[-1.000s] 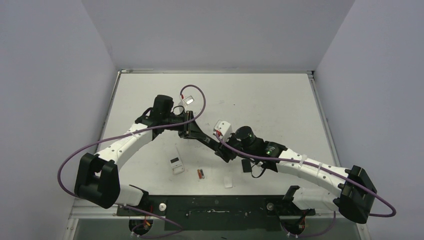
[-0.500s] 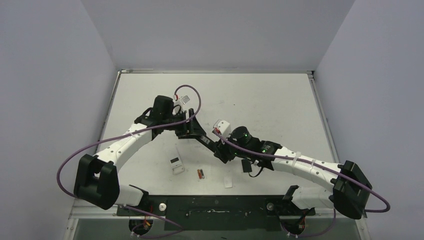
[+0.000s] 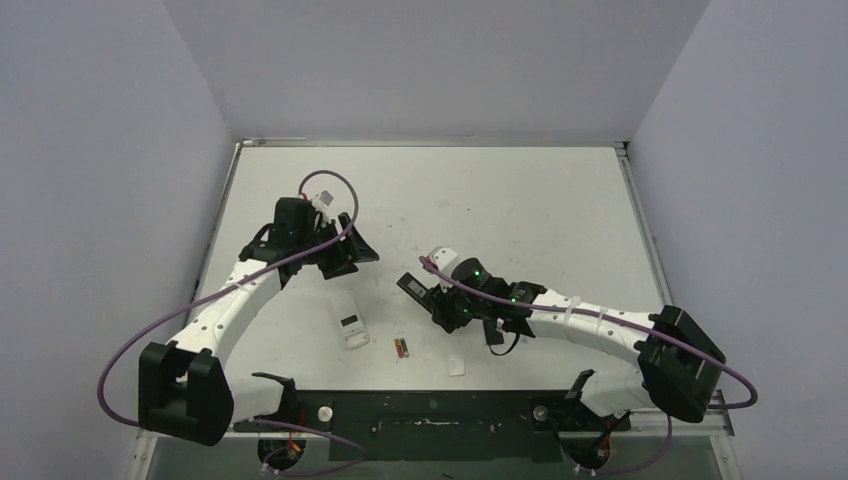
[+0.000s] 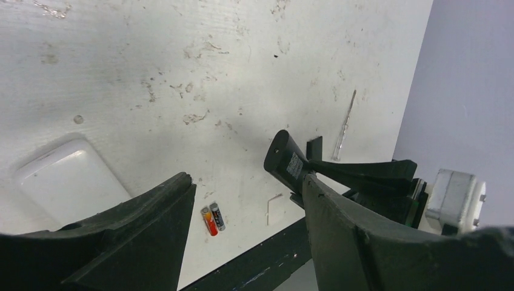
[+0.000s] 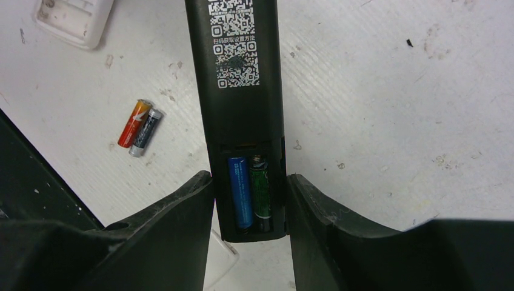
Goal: Unload the batteries from the remote control
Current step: Place the remote control at the center of the board.
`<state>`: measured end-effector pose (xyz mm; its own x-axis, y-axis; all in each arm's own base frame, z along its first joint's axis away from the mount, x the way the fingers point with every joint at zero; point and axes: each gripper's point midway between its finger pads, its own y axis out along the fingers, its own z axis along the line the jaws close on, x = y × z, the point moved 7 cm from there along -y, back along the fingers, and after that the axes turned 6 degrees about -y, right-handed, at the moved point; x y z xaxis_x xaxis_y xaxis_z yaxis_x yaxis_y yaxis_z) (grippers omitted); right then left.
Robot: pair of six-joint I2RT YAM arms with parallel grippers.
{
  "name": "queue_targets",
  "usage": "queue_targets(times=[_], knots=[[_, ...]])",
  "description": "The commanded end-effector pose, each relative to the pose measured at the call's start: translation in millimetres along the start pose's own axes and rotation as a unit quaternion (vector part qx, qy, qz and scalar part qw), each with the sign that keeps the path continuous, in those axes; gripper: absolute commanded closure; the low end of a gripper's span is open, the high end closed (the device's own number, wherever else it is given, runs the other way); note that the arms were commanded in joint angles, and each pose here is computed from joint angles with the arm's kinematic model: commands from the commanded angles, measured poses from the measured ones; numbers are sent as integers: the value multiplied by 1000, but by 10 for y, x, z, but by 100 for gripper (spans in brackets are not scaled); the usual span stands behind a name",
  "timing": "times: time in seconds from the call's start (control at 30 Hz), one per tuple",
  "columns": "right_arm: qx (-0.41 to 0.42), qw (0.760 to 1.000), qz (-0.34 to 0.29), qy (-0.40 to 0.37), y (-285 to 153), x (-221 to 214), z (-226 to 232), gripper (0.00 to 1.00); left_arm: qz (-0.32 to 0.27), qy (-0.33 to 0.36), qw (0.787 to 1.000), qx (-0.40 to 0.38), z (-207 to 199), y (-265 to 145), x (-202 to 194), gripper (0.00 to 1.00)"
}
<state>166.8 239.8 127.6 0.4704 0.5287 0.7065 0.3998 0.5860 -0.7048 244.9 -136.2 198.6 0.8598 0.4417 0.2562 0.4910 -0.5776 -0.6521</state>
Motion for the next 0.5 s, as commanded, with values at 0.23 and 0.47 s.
queue_targets(times=[0.23,0.47], knots=[[92,973,30,-209,192,70,21,69,-28,-4,999,21,102,-164,123,38],[93,956,66,-271,446,113,-77,69,-16,-18,1000,12,203,-200,62,38]])
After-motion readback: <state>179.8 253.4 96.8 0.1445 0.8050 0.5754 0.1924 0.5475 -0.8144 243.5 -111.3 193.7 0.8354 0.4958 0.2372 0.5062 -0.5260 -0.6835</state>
